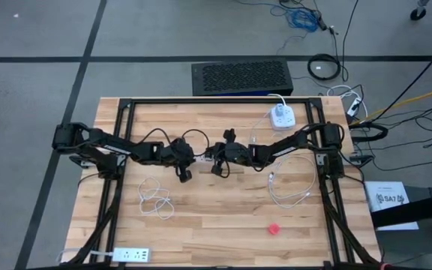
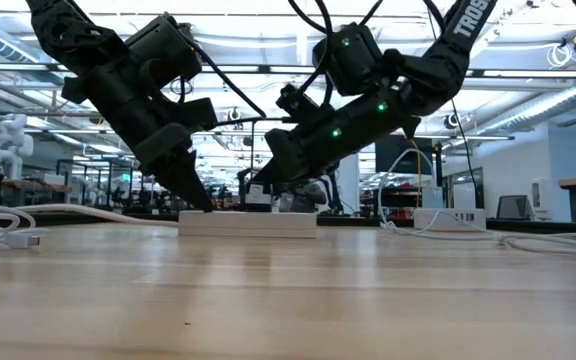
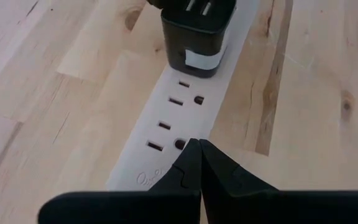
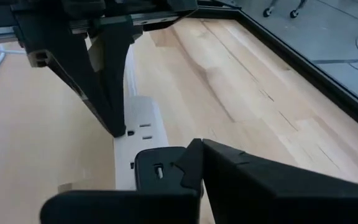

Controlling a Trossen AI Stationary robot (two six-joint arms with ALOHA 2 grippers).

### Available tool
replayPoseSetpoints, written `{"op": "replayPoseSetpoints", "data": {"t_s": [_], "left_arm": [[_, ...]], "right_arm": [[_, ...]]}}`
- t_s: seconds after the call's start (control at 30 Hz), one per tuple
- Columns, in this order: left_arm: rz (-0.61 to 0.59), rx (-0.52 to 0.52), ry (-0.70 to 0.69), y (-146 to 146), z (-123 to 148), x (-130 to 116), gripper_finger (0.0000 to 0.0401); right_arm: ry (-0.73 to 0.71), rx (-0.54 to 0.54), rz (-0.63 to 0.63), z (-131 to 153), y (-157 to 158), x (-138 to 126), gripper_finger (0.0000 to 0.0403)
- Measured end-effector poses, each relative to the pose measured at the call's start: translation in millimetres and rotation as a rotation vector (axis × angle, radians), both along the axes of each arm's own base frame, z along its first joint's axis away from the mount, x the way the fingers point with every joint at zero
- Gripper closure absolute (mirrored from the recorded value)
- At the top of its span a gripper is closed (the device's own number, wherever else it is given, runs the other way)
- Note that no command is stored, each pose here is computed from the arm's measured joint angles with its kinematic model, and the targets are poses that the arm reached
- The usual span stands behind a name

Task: Insert USB
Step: Insert the black charger adapter into the white outlet extension, then insert the white charger cable into the black charger adapter

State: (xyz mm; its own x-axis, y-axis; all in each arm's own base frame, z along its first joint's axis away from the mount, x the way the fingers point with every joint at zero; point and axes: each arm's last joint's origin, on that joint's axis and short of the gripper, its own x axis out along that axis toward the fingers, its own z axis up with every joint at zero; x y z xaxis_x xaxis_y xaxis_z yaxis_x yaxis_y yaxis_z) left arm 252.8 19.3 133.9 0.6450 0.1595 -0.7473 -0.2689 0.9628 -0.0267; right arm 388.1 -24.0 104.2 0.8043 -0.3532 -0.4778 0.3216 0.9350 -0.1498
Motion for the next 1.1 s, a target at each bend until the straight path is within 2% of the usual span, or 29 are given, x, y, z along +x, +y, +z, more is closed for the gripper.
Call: {"op": "replayPoseSetpoints", "data": {"t_s": [0.17, 0.27, 0.47, 0.6, 0.7, 0.83, 0.97, 1.1], "left_arm": [[0.003, 0.001, -0.003, 0, 0, 0, 0.04], [0.013, 0.011, -0.004, 0, 0, 0, 0.04], [0.032, 0.033, -0.045, 2, 3, 3, 0.04], [0.044, 0.044, -0.048, 2, 3, 3, 0.04], [0.053, 0.054, -0.046, 2, 3, 3, 0.04], [0.054, 0.056, -0.045, 3, 3, 3, 0.04], [0.049, 0.063, -0.044, 3, 3, 3, 0.04], [0.049, 0.063, -0.045, 3, 3, 3, 0.04]], "right_arm": [[0.008, 0.004, 0.007, 0, 0, 0, 0.0403], [-0.02, 0.044, 0.034, 8, 1, -1, 0.0403], [-0.012, 0.081, 0.08, 50, 4, -15, 0.0385], [0.012, 0.103, 0.055, 87, 6, -34, 0.0361], [0.104, 0.147, 0.025, 102, 12, -54, 0.034], [0.221, 0.282, -0.044, 119, 29, -86, 0.0311], [0.487, 0.452, -0.143, 103, 56, -114, 0.029], [0.693, 0.466, -0.215, 85, 86, -132, 0.028]]}}
